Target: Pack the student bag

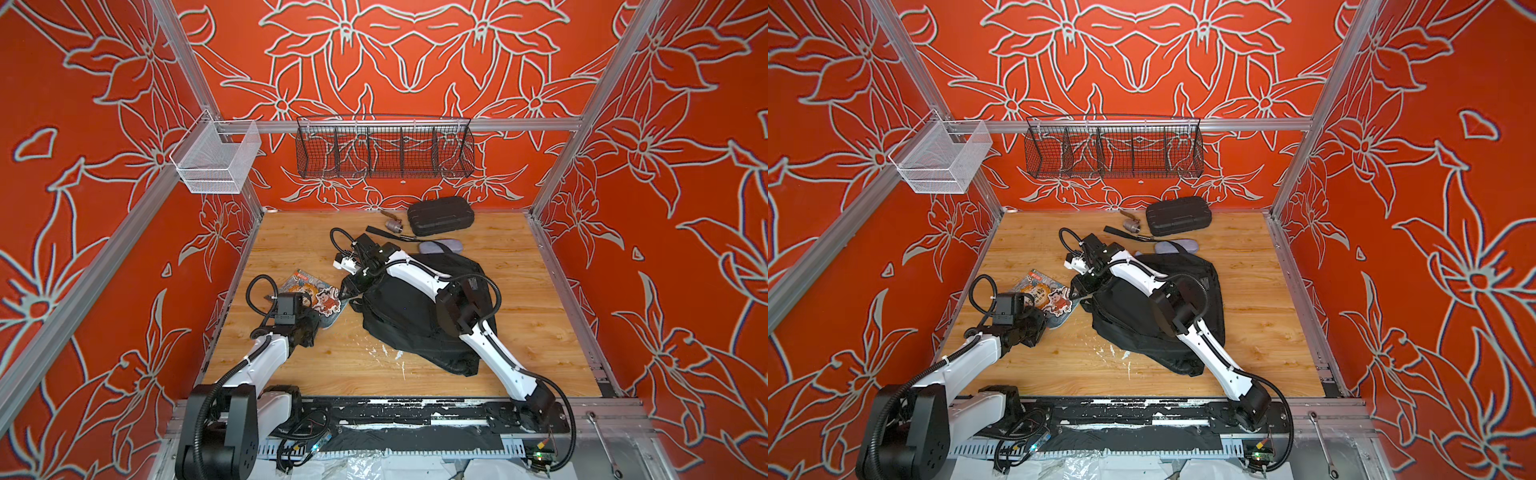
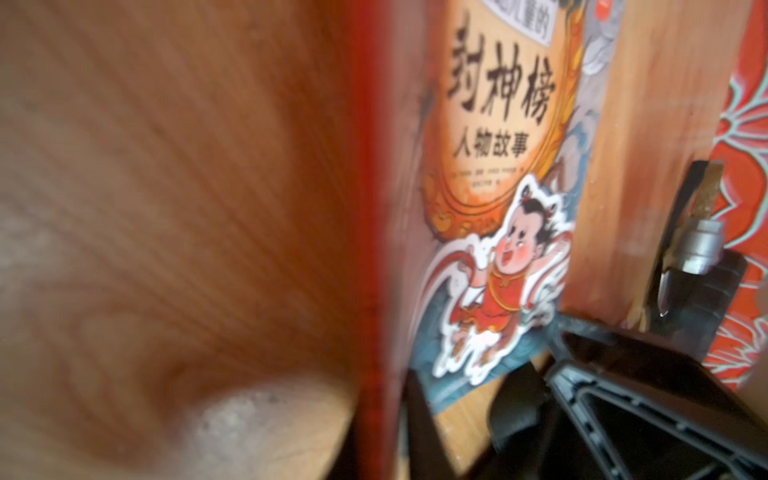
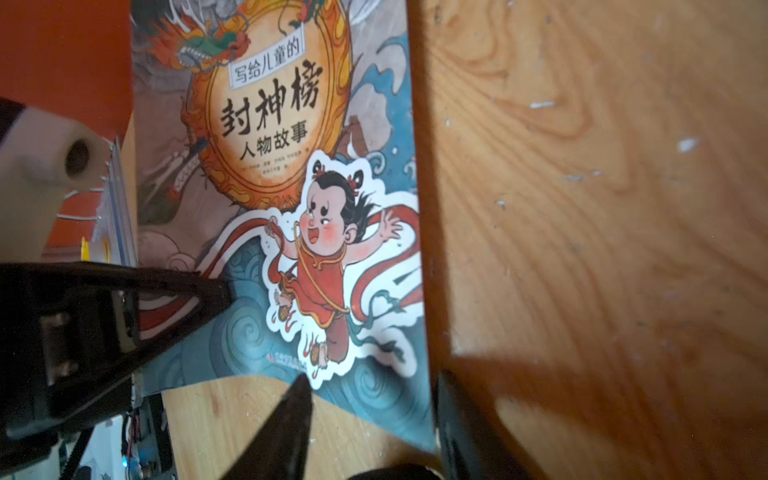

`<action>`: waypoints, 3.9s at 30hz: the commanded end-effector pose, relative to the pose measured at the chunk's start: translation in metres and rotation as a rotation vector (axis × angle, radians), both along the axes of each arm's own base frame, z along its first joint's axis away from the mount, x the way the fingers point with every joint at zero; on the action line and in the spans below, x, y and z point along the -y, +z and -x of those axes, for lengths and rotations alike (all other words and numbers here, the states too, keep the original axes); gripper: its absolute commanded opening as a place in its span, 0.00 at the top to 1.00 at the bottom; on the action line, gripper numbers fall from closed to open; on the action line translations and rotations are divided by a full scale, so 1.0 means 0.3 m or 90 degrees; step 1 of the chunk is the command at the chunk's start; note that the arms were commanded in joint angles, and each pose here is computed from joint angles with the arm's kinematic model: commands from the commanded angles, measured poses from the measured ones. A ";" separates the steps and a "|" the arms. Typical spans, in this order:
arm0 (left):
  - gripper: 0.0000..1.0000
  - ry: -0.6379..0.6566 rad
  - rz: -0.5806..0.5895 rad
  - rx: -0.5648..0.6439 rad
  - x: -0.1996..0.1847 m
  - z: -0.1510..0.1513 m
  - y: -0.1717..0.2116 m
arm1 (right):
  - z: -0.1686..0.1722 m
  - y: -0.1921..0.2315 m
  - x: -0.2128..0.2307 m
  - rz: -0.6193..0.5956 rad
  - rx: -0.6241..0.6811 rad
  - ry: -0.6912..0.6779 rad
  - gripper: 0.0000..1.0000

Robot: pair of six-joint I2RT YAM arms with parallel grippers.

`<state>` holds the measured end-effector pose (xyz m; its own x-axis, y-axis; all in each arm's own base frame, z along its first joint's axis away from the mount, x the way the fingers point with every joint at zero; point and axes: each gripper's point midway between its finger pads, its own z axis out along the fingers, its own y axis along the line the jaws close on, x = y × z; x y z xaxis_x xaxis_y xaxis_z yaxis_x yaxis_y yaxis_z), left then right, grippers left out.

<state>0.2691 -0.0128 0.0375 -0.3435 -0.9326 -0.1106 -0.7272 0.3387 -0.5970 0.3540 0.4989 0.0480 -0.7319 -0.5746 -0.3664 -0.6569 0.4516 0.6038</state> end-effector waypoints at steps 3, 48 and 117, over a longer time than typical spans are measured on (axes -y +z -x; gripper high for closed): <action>1.00 0.009 -0.003 0.082 -0.009 -0.073 0.160 | -0.096 0.291 0.006 -0.102 -0.041 -0.116 0.37; 1.00 -0.147 0.074 0.494 0.280 -0.432 0.950 | -0.214 0.910 0.141 -0.579 -0.254 -0.452 0.30; 0.24 -0.693 0.123 0.447 0.403 -0.454 0.751 | 0.004 0.976 0.654 -0.382 -0.054 -0.155 1.00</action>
<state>0.4041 -0.1274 0.2568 -0.8588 -0.2571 -0.4431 0.3084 0.4311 -0.8479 0.3598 0.2985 0.3050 -0.9027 -0.0886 -0.4212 -0.4298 0.2347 0.8719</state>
